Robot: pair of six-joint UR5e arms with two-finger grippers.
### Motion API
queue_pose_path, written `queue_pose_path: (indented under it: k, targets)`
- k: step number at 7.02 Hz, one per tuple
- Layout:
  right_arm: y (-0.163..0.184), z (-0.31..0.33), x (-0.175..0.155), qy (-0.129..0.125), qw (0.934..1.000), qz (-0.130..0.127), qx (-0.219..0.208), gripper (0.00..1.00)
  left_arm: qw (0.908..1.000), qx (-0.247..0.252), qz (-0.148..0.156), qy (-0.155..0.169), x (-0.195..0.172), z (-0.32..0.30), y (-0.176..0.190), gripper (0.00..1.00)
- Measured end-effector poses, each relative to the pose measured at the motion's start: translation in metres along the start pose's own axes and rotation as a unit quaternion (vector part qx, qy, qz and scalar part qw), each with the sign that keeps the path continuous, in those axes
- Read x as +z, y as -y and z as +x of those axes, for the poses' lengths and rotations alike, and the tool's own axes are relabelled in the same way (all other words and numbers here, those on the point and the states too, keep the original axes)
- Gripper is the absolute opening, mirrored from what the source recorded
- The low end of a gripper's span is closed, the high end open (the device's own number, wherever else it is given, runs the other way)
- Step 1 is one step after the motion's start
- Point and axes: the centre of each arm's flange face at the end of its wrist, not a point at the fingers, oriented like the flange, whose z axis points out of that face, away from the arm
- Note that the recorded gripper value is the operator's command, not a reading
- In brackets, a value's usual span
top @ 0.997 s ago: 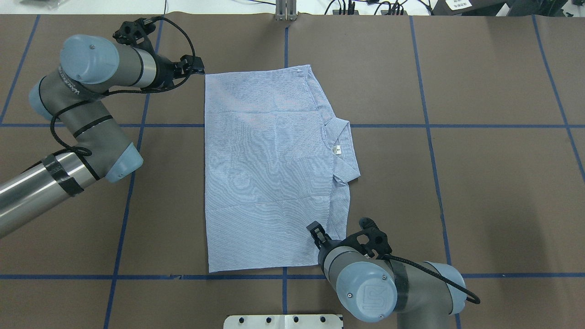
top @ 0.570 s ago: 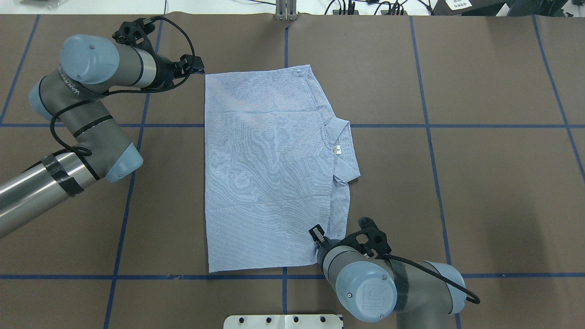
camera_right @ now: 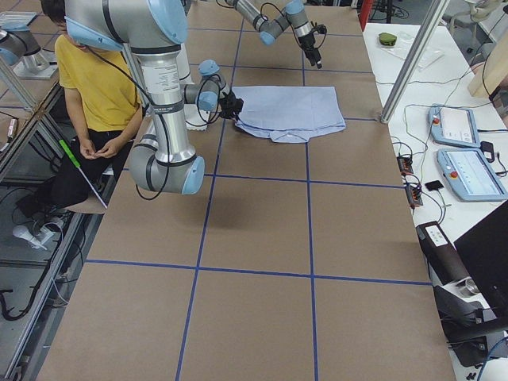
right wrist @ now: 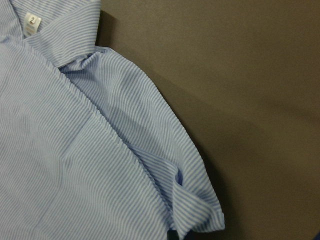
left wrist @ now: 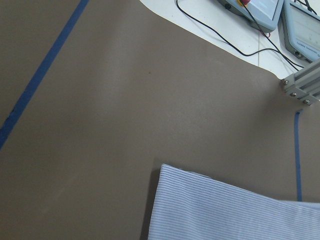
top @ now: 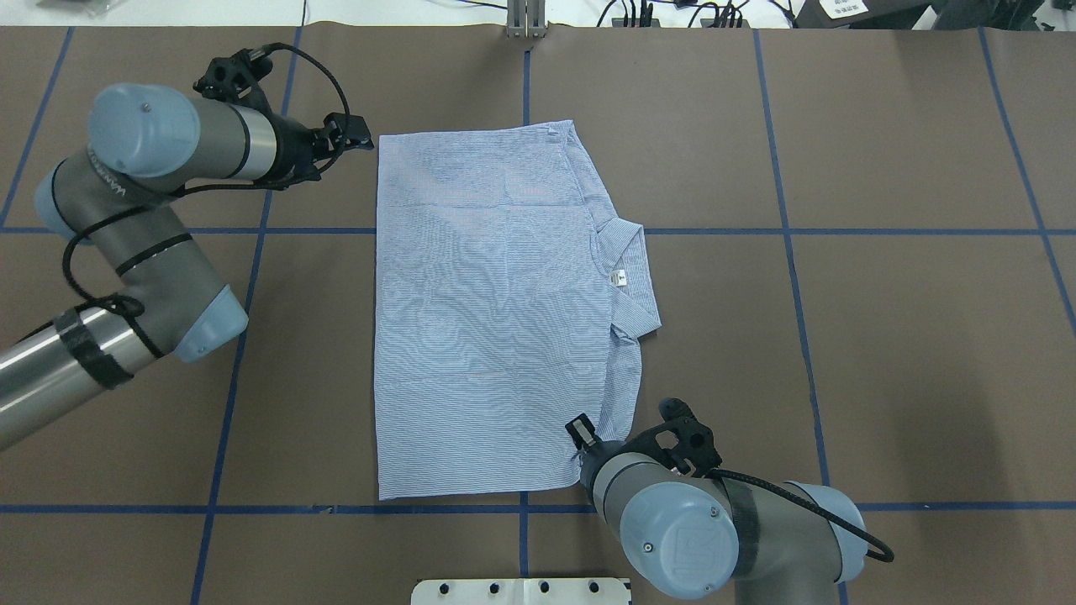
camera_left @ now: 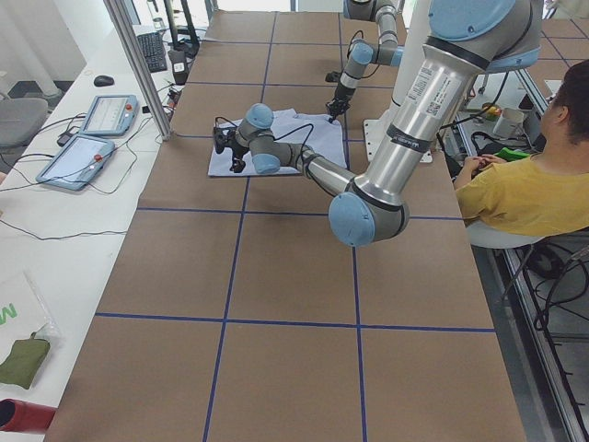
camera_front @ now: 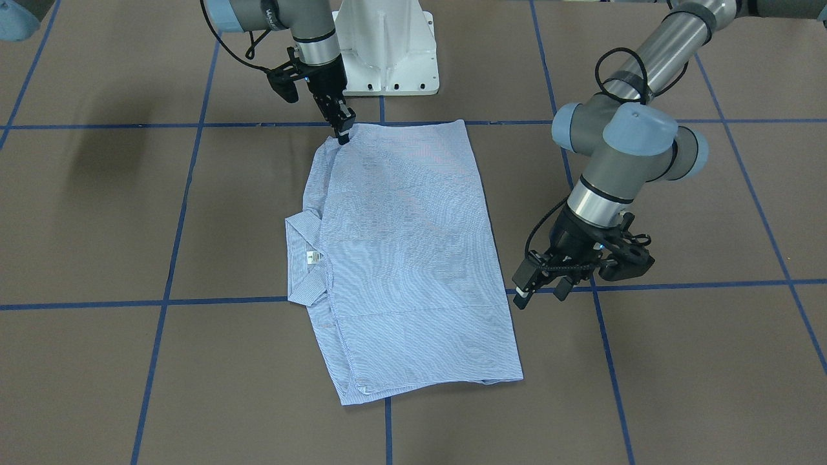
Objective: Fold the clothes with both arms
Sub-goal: 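Move the left gripper to the shirt corner nearest the robot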
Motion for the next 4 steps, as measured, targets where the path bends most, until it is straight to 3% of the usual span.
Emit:
queue_pose_path:
  k: [2, 4]
  targets:
    - [-0.001, 0.000, -0.009, -0.002, 1.0000, 0.001, -0.002, 0.00, 0.9960, -0.065, -0.057, -0.023, -0.049, -0.012, -0.104, 0.99]
    - [-0.002, 0.000, -0.013, -0.004, 1.0000, 0.002, -0.003, 0.00, 0.9904, -0.112, -0.081, -0.005, -0.070, -0.047, -0.213, 0.97]
